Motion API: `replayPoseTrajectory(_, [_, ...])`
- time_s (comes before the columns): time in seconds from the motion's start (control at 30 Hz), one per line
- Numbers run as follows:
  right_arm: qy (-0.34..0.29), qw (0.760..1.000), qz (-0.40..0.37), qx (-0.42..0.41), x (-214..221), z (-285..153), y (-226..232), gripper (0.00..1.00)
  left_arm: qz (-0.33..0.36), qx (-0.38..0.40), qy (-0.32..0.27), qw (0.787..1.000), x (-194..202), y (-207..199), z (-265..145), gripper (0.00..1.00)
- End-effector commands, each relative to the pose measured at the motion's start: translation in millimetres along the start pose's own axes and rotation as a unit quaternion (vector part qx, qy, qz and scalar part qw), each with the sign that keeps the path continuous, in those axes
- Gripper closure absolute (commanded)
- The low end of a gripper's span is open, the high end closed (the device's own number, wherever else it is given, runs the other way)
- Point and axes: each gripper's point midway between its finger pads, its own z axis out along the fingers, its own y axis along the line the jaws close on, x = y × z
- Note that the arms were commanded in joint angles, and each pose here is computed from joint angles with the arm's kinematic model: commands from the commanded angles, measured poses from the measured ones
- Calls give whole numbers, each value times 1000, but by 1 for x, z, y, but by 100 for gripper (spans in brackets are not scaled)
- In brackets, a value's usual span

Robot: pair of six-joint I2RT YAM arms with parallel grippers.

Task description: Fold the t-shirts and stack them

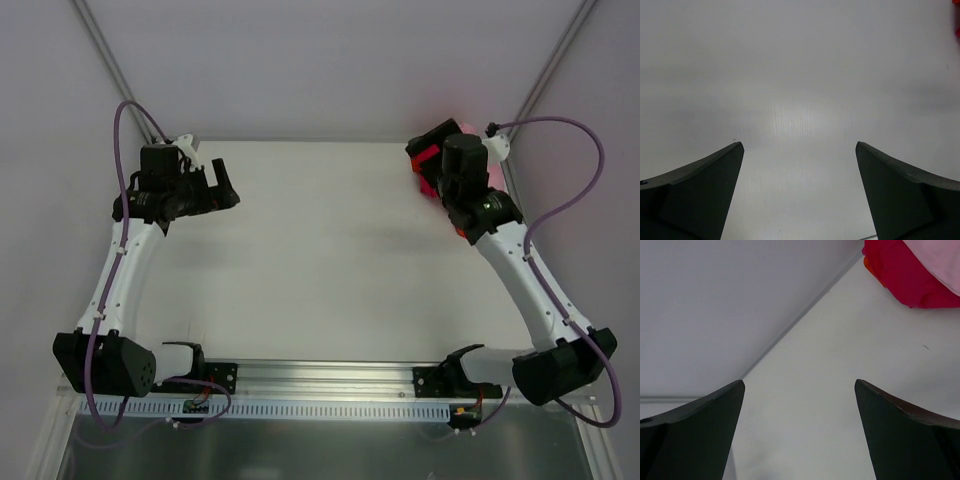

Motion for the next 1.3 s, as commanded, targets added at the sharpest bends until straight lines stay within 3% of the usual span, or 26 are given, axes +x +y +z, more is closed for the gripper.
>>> replayPoseTrajectory(0.0, [-54, 985, 128, 107, -37, -16, -12, 0, 17, -10, -41, 999, -17, 4, -8, 1])
replayPoseTrajectory(0.23, [-92, 976, 99, 169, -40, -17, -47, 0, 18, -27, -43, 999, -18, 10, -9, 1])
replayPoseTrajectory(0.37, [-105, 977, 107, 155, -43, -22, -50, 0, 19, -15, -49, 999, -32, 0, -19, 1])
replayPoseTrajectory(0.8, [-72, 983, 53, 160, -20, -11, -61, 0, 58, -24, -72, 995, -69, -7, -38, 1])
replayPoseTrajectory(1.0, [-73, 984, 55, 154, -20, -7, -57, 0, 69, -34, -83, 994, -63, 1, -33, 1])
replayPoseTrajectory(1.27, [-61, 985, -4, 163, -13, -7, -73, 0, 60, -77, -81, 992, -62, 16, -32, 1])
